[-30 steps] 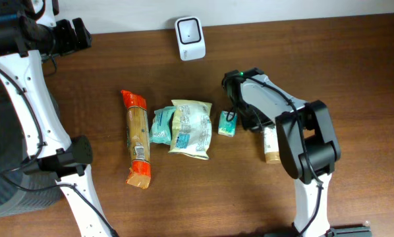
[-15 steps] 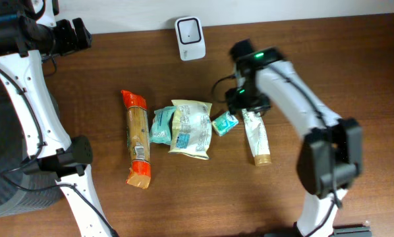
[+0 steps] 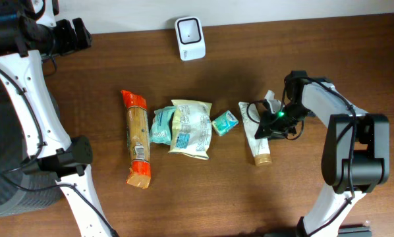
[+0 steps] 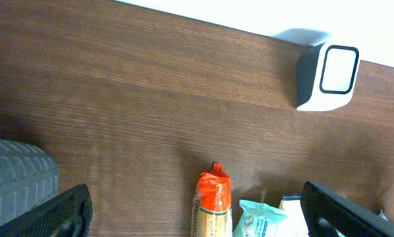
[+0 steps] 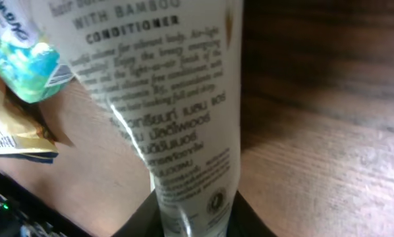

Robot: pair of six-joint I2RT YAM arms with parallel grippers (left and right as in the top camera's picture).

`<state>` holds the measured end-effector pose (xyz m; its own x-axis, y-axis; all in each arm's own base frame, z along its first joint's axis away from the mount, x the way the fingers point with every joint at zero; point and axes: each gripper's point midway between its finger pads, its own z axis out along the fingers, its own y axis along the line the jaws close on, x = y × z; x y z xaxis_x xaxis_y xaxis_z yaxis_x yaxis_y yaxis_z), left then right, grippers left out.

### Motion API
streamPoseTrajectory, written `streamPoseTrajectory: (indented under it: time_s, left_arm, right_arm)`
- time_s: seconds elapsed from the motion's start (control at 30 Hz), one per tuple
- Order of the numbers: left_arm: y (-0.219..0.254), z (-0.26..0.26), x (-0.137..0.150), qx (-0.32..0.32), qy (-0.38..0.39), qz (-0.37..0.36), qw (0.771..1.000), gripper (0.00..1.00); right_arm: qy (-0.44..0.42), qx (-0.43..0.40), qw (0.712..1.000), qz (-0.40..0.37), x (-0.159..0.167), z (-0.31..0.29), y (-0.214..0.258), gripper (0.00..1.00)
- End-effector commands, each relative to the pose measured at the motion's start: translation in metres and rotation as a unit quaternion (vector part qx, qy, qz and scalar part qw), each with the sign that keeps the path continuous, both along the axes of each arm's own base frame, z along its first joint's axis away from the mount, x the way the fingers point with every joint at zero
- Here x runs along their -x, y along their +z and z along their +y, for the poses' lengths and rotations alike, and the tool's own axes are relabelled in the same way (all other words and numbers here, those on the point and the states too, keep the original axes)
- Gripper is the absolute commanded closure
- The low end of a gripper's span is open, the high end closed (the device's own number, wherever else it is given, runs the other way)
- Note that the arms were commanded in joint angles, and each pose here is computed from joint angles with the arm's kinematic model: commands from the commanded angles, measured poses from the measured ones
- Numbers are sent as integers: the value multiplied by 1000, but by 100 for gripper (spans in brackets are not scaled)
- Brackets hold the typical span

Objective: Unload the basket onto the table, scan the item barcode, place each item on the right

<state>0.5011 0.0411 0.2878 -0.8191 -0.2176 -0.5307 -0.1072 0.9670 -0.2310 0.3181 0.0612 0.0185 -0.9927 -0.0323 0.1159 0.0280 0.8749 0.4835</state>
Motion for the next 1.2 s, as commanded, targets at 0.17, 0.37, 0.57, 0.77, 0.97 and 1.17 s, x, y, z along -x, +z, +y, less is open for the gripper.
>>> streamPoseTrajectory:
  time_s: [0.17, 0.37, 0.57, 0.77, 0.97, 1.17]
  left_arm:
    - [4, 2, 2, -5, -5, -6, 1000, 1]
    - [4, 2, 2, -5, -5, -6, 1000, 1]
    - [4, 2, 2, -5, -5, -6, 1000, 1]
    - [4, 2, 2, -5, -5, -6, 1000, 1]
    - [4, 2, 2, -5, -5, -6, 1000, 1]
    - [4, 2, 2, -5, -5, -6, 1000, 1]
  right_arm:
    - [-96, 297, 950, -25, -27, -48, 45, 96]
    - [-36, 363, 929, -58, -27, 26, 14, 52]
    - [-40, 259, 963, -67, -52, 38, 42, 35]
    - [-12, 63, 997, -53, -61, 31, 47, 1]
    - [-13, -3, 1000, -20, -49, 38, -3, 32]
    - [-42, -6, 998, -38, -62, 18, -2, 96]
